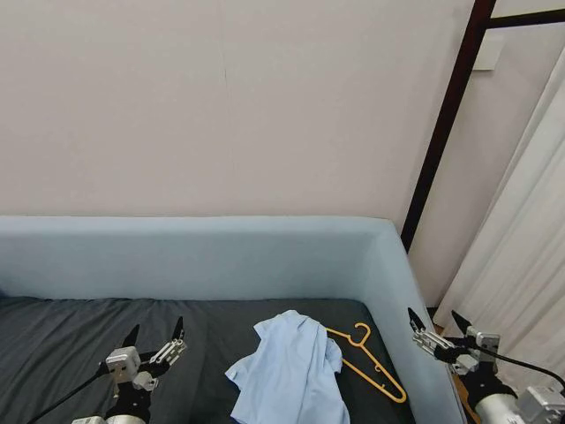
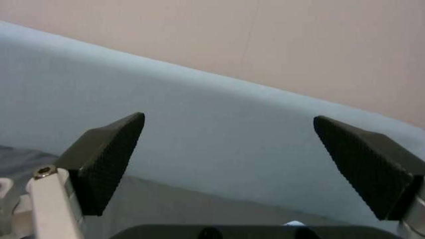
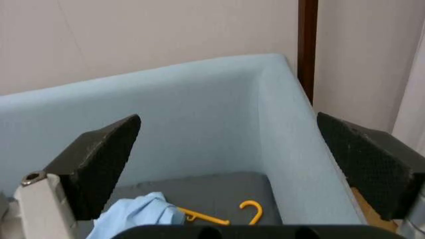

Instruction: Pick up the clothes from the sofa and hang them on the clothes hanger.

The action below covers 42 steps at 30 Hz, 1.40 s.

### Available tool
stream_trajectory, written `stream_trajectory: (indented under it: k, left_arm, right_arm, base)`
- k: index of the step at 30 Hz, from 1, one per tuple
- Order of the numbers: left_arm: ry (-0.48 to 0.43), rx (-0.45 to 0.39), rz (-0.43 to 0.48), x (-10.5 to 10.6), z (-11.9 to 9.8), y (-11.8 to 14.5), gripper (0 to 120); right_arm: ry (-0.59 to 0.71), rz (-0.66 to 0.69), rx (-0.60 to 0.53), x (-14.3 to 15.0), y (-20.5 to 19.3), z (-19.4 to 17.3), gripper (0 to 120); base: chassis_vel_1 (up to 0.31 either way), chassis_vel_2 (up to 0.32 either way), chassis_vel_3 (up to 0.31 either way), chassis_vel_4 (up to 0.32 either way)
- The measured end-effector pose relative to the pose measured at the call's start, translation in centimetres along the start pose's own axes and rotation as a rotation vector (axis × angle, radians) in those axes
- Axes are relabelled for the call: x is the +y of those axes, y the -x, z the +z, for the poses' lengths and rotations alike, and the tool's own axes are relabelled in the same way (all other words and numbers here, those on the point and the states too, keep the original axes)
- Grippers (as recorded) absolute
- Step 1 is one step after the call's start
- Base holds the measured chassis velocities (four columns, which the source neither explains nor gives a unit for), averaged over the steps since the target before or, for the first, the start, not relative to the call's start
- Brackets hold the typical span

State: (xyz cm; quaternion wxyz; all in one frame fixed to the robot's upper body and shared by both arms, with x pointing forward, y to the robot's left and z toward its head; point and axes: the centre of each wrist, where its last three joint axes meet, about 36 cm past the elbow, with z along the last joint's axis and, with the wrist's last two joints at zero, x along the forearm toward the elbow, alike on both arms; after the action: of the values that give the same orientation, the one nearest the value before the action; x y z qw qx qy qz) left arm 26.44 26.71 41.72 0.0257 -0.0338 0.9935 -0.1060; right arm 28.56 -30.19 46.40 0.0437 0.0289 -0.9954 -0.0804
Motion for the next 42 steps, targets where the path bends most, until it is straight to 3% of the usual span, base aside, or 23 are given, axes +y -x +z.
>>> stream_trajectory:
  k: [22,32,35,42]
  left_arm:
    - [0.002,-0.015,0.029,-0.9,-0.3,-1.4,100]
    - [0.026,-0.025,0.011,-1.6,-1.1,-3.0,100]
    - [0.046,-0.026,-0.015,-1.6,-1.1,-3.6,100]
    - [0.064,-0.028,-0.055,-1.7,-0.8,-4.6,100]
  right_arm:
    - [0.017,-0.026,0.029,0.1,1.4,0.3,100]
    - [0.287,-0.106,0.189,1.6,6.8,0.6,100]
    - [0.425,-0.14,0.29,3.3,10.8,1.8,100]
    - [0.557,-0.116,0.469,5.6,16.5,3.2,100]
  base:
    - [0.0,0.0,0.0,0.0]
    - [0.0,0.0,0.0,0.0]
    - [0.0,0.0,0.0,0.0]
    - [0.0,0.0,0.0,0.0]
